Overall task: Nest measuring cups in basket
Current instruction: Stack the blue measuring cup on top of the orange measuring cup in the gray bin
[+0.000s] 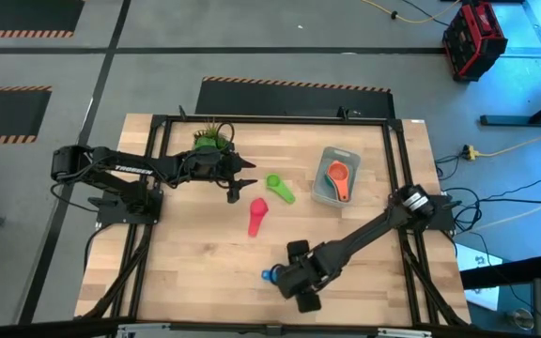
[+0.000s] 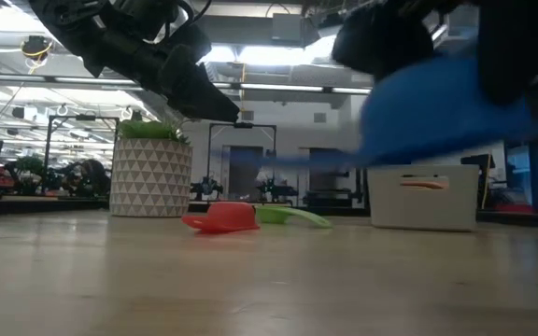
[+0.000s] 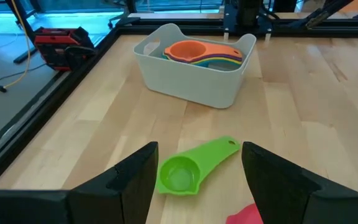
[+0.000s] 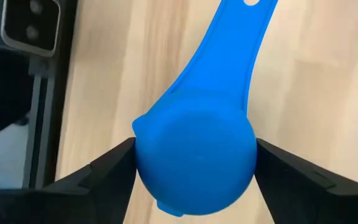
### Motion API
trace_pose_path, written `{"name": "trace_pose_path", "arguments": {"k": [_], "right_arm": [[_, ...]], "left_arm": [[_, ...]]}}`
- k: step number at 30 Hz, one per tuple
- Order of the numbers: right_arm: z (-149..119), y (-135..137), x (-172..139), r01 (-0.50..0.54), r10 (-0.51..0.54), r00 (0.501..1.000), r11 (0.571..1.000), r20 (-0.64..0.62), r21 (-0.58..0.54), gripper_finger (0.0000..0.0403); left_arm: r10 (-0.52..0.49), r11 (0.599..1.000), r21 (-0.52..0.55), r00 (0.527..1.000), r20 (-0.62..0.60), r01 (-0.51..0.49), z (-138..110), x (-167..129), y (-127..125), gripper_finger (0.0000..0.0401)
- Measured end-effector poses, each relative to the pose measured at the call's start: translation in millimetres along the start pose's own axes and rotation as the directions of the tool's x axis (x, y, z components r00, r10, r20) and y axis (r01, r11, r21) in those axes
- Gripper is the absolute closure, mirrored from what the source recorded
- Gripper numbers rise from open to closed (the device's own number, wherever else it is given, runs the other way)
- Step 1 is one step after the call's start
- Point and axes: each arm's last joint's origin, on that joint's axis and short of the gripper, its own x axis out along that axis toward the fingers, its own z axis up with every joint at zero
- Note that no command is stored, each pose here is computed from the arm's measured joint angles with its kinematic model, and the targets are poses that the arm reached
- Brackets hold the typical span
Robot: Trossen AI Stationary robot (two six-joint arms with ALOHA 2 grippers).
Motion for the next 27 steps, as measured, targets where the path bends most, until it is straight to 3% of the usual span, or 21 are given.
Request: {"name": "trace_pose_path", "arguments": {"k": [9, 18, 23, 27], "right_arm": [[-11, -38, -55, -0.054, 0.058, 0.992, 0.998, -0.112, 0.041, 0.0112], [-7, -104, -67, -0.142, 0.170, 0.967, 0.978, -0.190, 0.154, 0.0112], [-3, -143, -71, -0.240, 0.284, 0.947, 0.936, -0.151, 0.256, 0.0112], [0, -173, -75, -0.310, 0.359, 0.930, 0.880, -0.075, 0.359, 0.0112]], "left_arm": [[-0.007, 1.000, -0.005, 1.000, 0.003, 0.007, 0, 0, -1, 0.0174], [-0.245, 0.969, 0.045, 0.969, 0.009, 0.245, 2, -2, -35, 0.0174], [-0.325, 0.940, 0.109, 0.946, 0.002, 0.323, 1, -7, -65, 0.0174], [-0.304, 0.935, 0.190, 0.953, 0.002, 0.298, 0, -13, -88, 0.0174]]}}
